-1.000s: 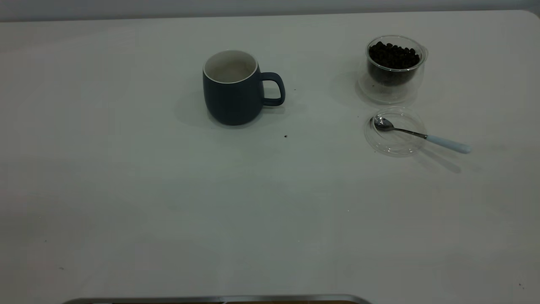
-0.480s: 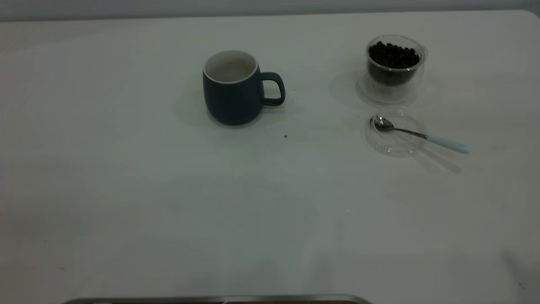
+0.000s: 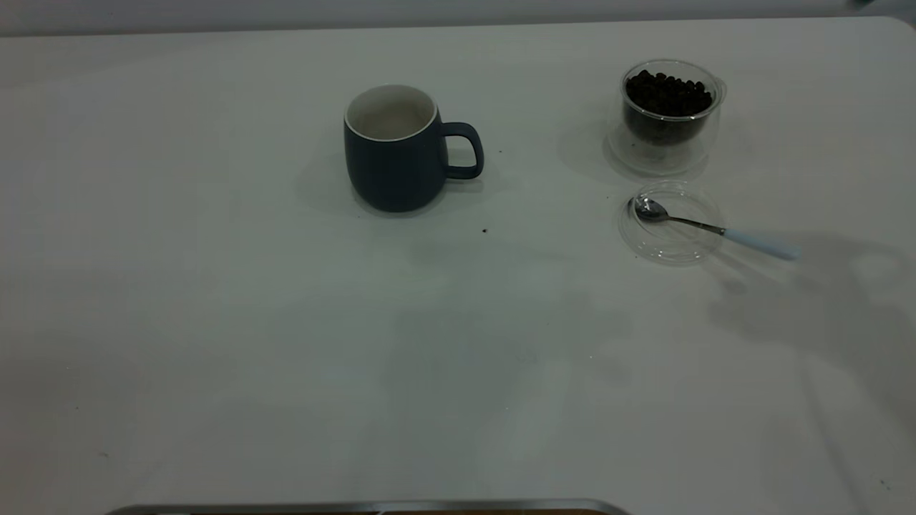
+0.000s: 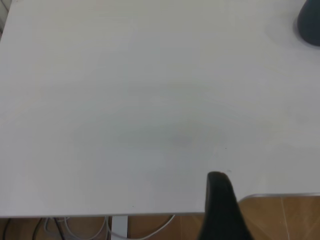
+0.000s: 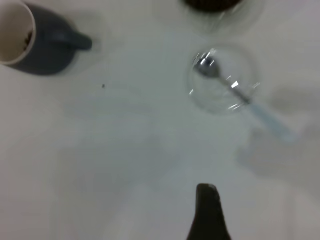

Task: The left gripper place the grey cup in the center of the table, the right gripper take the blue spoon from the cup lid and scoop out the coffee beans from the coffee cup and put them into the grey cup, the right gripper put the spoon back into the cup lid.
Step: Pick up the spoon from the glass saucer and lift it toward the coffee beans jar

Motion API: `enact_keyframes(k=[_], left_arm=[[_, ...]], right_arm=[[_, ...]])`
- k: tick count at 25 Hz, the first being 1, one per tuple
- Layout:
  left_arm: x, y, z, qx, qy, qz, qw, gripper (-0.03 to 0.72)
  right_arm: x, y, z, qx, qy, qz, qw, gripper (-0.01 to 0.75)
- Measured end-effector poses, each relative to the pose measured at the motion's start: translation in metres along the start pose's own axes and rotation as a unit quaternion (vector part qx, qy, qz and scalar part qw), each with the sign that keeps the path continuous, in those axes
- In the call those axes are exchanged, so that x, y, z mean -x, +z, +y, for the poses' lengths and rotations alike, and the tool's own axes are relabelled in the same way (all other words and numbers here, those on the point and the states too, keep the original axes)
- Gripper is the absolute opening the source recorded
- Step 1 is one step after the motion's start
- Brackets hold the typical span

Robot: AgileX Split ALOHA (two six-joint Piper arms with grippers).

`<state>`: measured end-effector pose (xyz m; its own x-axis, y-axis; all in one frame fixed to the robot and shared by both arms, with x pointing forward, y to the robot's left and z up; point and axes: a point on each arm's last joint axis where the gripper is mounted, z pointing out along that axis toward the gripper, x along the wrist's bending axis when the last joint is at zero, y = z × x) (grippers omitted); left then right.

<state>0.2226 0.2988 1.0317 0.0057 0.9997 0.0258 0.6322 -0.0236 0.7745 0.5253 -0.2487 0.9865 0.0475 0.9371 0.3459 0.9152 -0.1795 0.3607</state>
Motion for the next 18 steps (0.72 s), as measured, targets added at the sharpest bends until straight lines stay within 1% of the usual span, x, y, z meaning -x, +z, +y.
enact_keyframes(k=[2,4,8,13,14,18], left_arm=[[0.000,0.000,0.000,0.000,0.000,0.000,1.000,0.548],[0.000,0.000,0.000,0.000,0.000,0.000,1.000,0.548],[0.000,0.000,0.000,0.000,0.000,0.000,1.000,0.548],[0.000,0.000,0.000,0.000,0.000,0.000,1.000,0.548],[0.000,0.000,0.000,0.000,0.000,0.000,1.000,0.548],[0.000,0.000,0.000,0.000,0.000,0.000,1.000,0.548]], right_arm=[[0.004,0.028,0.002,-0.016,0.029,0.014,0.999,0.604],[0.007,0.046,0.003,-0.020,0.052,0.027,0.998,0.600],[0.018,0.061,0.005,-0.012,0.102,0.046,0.994,0.595],[0.051,0.061,-0.008,0.002,0.161,0.063,0.985,0.593],[0.059,0.061,-0.014,0.006,0.183,0.067,0.981,0.592],[0.085,0.059,-0.037,0.030,0.233,0.091,0.968,0.592]])
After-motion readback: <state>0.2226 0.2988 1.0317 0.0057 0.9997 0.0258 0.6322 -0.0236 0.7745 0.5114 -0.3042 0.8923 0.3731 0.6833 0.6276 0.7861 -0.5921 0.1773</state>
